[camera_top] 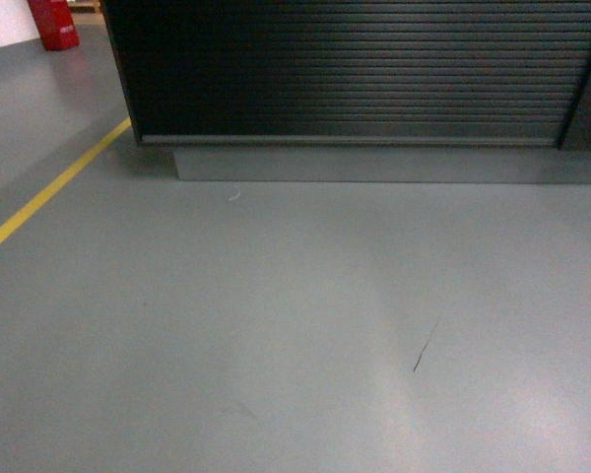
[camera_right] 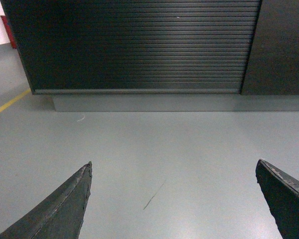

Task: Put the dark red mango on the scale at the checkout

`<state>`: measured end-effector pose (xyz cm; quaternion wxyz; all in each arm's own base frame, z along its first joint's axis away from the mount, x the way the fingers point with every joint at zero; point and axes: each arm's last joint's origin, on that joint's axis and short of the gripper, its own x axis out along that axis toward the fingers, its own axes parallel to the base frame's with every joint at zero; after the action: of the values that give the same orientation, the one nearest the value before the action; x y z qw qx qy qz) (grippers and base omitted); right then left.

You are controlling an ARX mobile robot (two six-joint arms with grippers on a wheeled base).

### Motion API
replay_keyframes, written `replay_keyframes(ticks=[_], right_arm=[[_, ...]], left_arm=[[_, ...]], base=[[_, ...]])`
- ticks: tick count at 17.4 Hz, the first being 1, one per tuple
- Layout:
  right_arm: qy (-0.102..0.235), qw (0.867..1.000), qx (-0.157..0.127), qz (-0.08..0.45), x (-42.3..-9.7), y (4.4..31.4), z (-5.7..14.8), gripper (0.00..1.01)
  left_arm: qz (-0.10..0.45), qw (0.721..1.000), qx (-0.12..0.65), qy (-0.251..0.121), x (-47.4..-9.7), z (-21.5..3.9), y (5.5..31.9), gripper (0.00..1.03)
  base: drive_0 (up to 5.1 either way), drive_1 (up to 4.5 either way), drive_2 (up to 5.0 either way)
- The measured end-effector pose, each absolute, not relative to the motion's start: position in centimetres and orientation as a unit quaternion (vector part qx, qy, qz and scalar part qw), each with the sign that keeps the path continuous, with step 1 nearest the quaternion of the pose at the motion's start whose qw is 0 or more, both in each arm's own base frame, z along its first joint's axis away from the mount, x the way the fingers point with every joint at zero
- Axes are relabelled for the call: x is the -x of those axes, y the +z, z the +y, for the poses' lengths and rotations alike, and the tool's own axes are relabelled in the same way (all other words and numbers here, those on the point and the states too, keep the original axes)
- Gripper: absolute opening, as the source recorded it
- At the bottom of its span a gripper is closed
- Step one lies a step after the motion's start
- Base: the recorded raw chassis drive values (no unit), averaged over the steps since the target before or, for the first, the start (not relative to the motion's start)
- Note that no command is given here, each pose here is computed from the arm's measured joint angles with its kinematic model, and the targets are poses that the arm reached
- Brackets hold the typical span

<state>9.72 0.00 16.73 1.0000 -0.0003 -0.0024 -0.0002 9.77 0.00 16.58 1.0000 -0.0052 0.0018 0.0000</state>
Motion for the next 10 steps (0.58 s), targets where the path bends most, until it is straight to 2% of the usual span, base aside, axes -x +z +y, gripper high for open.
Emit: replay_keyframes(ticks=[10], right_arm=[[0.000, 1.000, 0.000, -0.002, -9.72, 16.72, 0.00, 0.98]], left_arm=[[0.002, 1.000, 0.005, 0.000, -9.77, 0.00, 16.58, 0.98]], base=[[-0.1, 2.76, -3.0]])
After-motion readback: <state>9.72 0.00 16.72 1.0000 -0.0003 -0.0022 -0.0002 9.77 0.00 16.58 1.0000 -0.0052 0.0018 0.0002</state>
